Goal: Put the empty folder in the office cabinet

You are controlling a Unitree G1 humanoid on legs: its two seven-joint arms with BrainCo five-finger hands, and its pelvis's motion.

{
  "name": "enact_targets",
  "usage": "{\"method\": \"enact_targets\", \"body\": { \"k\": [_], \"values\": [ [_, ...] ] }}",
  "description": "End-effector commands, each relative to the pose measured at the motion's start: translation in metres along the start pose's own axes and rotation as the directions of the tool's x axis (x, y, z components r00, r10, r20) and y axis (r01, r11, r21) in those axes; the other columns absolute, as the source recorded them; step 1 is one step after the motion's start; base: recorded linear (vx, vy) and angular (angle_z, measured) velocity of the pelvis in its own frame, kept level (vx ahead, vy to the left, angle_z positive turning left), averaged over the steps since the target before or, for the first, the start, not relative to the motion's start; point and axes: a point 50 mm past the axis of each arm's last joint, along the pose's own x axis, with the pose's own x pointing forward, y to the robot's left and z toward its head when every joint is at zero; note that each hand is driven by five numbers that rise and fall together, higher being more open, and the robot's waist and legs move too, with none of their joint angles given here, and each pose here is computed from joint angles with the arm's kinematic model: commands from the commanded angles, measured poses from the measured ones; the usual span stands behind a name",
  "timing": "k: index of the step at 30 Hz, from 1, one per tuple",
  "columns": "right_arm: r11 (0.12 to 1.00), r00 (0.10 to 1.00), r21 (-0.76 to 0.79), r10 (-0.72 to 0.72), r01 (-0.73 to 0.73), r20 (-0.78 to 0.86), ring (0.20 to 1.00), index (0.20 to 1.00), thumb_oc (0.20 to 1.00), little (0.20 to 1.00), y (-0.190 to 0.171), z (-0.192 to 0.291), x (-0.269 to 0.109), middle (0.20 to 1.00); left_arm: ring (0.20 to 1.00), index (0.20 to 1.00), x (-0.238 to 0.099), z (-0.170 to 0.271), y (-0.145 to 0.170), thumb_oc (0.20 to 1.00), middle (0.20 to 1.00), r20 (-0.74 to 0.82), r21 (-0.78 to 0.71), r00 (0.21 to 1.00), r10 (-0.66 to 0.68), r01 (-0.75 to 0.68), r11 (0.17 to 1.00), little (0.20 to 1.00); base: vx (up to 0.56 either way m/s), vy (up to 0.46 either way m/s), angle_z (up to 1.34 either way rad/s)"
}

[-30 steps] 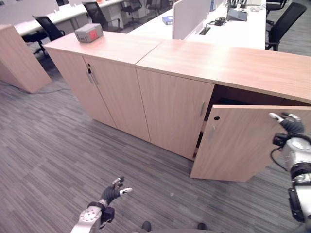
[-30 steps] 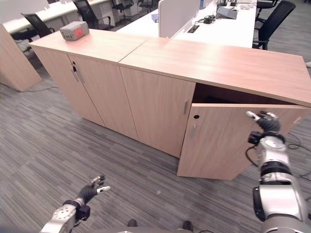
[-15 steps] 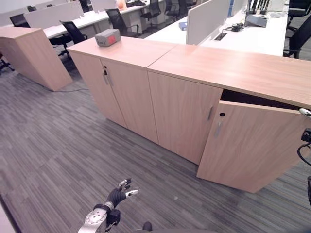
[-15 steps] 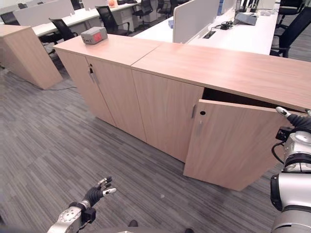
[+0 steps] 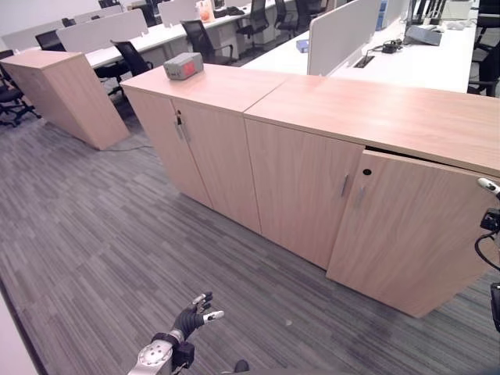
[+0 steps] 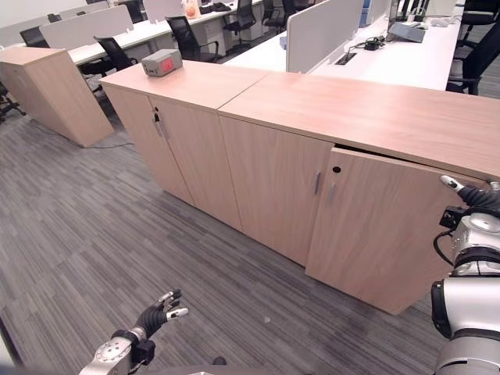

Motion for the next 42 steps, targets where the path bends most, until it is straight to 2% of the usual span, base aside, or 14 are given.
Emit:
{"method": "enact_targets", "body": {
  "k": [1, 4, 5, 6, 10, 13, 21, 26, 31, 34, 37, 42],
  "values": [
    [0.965, 0.965, 0.114, 0.216, -0.234, 0.15, 1.0, 1.0, 1.0, 1.0, 0.074, 0.035, -0.011, 1.0, 1.0, 1.0, 0.009, 0.039, 0.008, 1.0, 1.0, 0.131, 0.048, 0.991, -0.005, -0.001, 0.999, 1.0, 0.0, 0.0, 0.0],
    [0.936, 0.934, 0.104, 0.319, -0.337, 0.16, 1.0, 1.0, 1.0, 1.0, 0.109, 0.022, -0.026, 1.0, 1.0, 1.0, 0.008, 0.038, 0.009, 1.0, 1.0, 0.138, 0.026, 0.99, 0.014, -0.018, 1.0, 1.0, -0.01, 0.014, -0.06],
    [0.936, 0.934, 0.103, 0.32, -0.338, 0.159, 1.0, 1.0, 1.0, 1.0, 0.11, 0.021, -0.027, 1.0, 1.0, 1.0, 0.007, 0.038, 0.009, 1.0, 1.0, 0.137, 0.025, 0.991, 0.015, -0.019, 1.0, 1.0, 0.0, 0.0, 0.0],
    [0.896, 0.892, 0.083, 0.418, -0.436, 0.172, 1.0, 1.0, 1.0, 1.0, 0.14, 0.008, -0.045, 1.0, 1.0, 1.0, 0.007, 0.036, 0.011, 1.0, 1.0, 0.132, 0.007, 0.991, 0.038, -0.039, 0.999, 1.0, -0.01, 0.021, 0.06],
    [0.841, 0.832, 0.033, 0.528, -0.54, 0.17, 1.0, 1.0, 1.0, 1.0, 0.168, -0.012, -0.07, 1.0, 1.0, 1.0, 0.006, 0.033, 0.011, 1.0, 1.0, 0.13, -0.004, 0.99, 0.05, -0.05, 0.999, 1.0, -0.01, 0.016, 0.03],
    [0.84, 0.834, 0.036, 0.531, -0.541, 0.149, 1.0, 1.0, 1.0, 1.0, 0.172, -0.018, -0.073, 1.0, 1.0, 1.0, 0.006, 0.033, 0.011, 1.0, 1.0, 0.128, 0.0, 0.99, 0.049, -0.05, 0.999, 1.0, 0.0, 0.012, 0.06],
    [0.878, 0.88, 0.074, 0.467, -0.473, 0.08, 1.0, 1.0, 1.0, 1.0, 0.162, -0.021, -0.059, 1.0, 1.0, 1.0, 0.008, 0.036, 0.011, 1.0, 1.0, 0.128, 0.018, 0.991, 0.035, -0.038, 0.999, 1.0, 0.0, 0.009, 0.03],
    [0.873, 0.878, 0.1, 0.473, -0.478, 0.075, 1.0, 1.0, 1.0, 1.0, 0.158, -0.032, -0.062, 1.0, 1.0, 1.0, 0.009, 0.04, 0.011, 1.0, 1.0, 0.14, 0.012, 0.989, 0.045, -0.047, 0.999, 1.0, 0.0, 0.032, 0.07],
    [0.821, 0.819, 0.029, 0.566, -0.57, 0.095, 1.0, 1.0, 1.0, 1.0, 0.149, -0.076, -0.099, 1.0, 1.0, 1.0, 0.008, 0.037, 0.017, 1.0, 1.0, 0.141, -0.02, 0.985, 0.098, -0.096, 0.995, 1.0, 0.0, 0.025, 0.01],
    [0.787, 0.79, -0.076, 0.612, -0.612, -0.027, 1.0, 1.0, 1.0, 1.0, 0.11, -0.141, -0.139, 1.0, 1.0, 1.0, 0.006, 0.029, 0.022, 1.0, 1.0, 0.125, -0.032, 0.981, 0.15, -0.147, 0.989, 1.0, 0.01, 0.049, 0.01],
    [0.779, 0.778, -0.041, 0.62, -0.626, -0.098, 1.0, 1.0, 1.0, 1.0, 0.104, -0.165, -0.155, 1.0, 1.0, 1.0, 0.006, 0.027, 0.023, 1.0, 1.0, 0.116, -0.031, 0.979, 0.165, -0.163, 0.986, 1.0, -0.01, 0.041, -0.04],
    [0.728, 0.723, -0.123, 0.618, -0.675, -0.309, 1.0, 1.0, 1.0, 1.0, 0.09, -0.216, -0.183, 1.0, 1.0, 1.0, 0.004, 0.021, 0.026, 1.0, 1.0, 0.103, -0.053, 0.976, 0.194, -0.189, 0.981, 1.0, -0.03, 0.062, -0.24]
  ]
}}
